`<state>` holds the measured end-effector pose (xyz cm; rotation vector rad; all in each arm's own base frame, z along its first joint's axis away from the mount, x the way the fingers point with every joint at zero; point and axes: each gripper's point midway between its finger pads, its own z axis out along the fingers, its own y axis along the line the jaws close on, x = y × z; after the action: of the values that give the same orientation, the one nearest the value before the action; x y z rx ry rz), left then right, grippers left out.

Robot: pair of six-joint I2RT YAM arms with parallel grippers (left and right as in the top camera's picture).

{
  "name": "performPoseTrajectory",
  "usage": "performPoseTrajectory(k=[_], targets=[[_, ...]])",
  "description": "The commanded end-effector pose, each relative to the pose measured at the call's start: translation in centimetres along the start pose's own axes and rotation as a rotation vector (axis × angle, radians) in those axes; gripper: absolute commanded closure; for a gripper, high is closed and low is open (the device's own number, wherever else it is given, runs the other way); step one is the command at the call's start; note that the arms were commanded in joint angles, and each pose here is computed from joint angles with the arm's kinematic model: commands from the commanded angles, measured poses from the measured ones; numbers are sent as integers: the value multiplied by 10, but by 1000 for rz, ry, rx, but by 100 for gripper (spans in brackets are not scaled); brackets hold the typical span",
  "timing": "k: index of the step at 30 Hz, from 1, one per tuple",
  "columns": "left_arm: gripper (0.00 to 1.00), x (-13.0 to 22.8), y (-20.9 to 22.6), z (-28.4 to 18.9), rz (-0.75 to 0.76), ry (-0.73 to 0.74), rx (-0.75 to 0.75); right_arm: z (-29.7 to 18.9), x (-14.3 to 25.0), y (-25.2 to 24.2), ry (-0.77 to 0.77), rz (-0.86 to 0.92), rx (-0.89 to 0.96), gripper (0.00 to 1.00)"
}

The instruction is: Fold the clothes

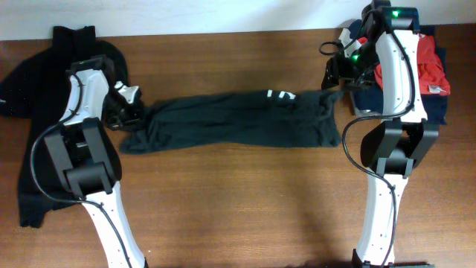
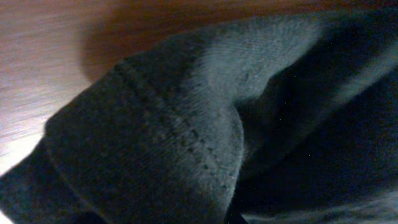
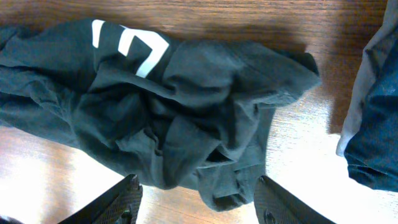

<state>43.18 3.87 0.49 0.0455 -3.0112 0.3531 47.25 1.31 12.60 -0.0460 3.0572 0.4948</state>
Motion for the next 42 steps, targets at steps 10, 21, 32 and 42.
performPoseTrajectory(k=[10, 21, 32, 42], targets=[[99, -5, -131, -79, 311, -222, 166, -23, -2, 11, -55, -20, -7, 37], [100, -3, -107, -147, 282, -383, 27, -23, -2, 12, -55, -2, -11, 37], [99, 1, -28, -167, 110, -416, -13, -23, -2, 12, -55, -1, -11, 37], [99, -3, -63, -161, 186, -413, 16, -21, -2, 18, -52, -12, -20, 37]])
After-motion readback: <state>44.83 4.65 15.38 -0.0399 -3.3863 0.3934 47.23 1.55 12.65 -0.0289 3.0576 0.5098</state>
